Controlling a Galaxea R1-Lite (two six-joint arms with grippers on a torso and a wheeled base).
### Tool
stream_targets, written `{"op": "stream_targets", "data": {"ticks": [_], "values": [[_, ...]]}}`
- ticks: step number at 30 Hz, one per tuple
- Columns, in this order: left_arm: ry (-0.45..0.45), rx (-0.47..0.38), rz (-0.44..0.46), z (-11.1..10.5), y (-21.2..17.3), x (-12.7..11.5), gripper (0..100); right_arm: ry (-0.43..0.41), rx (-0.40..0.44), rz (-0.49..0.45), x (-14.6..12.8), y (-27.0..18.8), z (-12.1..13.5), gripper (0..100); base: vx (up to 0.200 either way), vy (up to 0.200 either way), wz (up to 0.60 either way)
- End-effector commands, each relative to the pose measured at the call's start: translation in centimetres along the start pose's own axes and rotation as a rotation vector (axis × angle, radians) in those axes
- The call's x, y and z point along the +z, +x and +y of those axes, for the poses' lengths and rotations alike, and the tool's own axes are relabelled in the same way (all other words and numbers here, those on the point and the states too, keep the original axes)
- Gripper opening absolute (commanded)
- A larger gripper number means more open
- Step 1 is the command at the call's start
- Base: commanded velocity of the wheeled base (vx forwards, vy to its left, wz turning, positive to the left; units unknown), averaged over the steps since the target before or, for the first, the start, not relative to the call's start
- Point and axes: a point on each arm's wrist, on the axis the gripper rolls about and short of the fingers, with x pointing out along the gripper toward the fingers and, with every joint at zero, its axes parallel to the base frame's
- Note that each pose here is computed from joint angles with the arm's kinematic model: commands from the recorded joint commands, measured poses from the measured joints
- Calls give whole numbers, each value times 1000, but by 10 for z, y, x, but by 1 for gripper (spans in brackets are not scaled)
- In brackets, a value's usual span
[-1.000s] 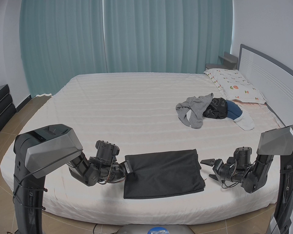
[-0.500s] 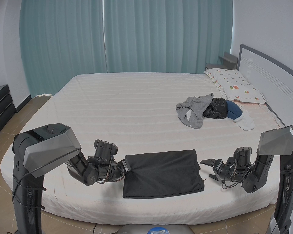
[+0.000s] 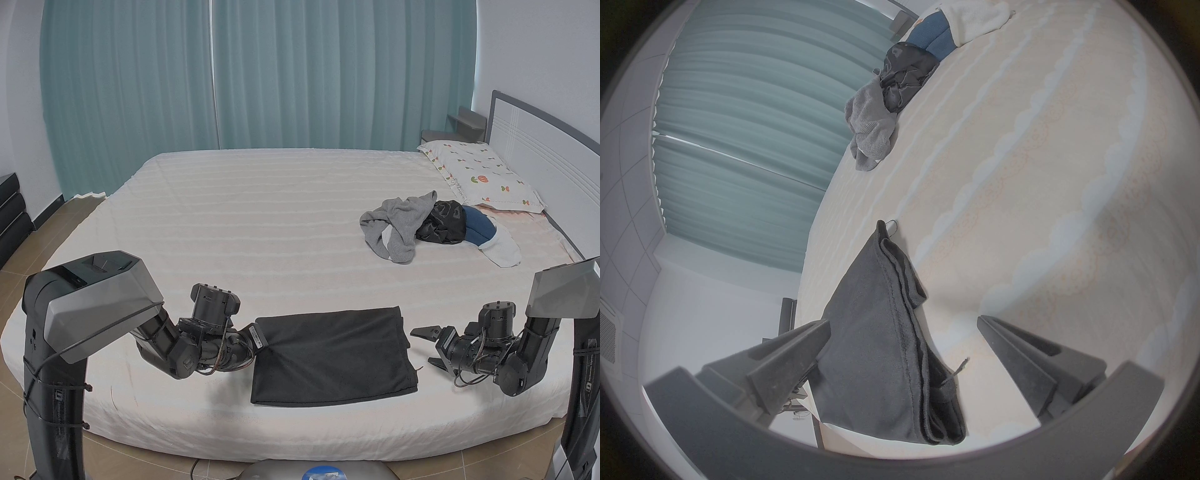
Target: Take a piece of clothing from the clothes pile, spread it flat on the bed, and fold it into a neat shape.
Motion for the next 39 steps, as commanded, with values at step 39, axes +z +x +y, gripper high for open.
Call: {"op": "stream_targets", "data": {"ticks": [39], "values": [[-72, -9, -33, -1, -14, 11, 0, 18, 5, -1, 0, 0, 1, 100, 0, 179, 0]]}}
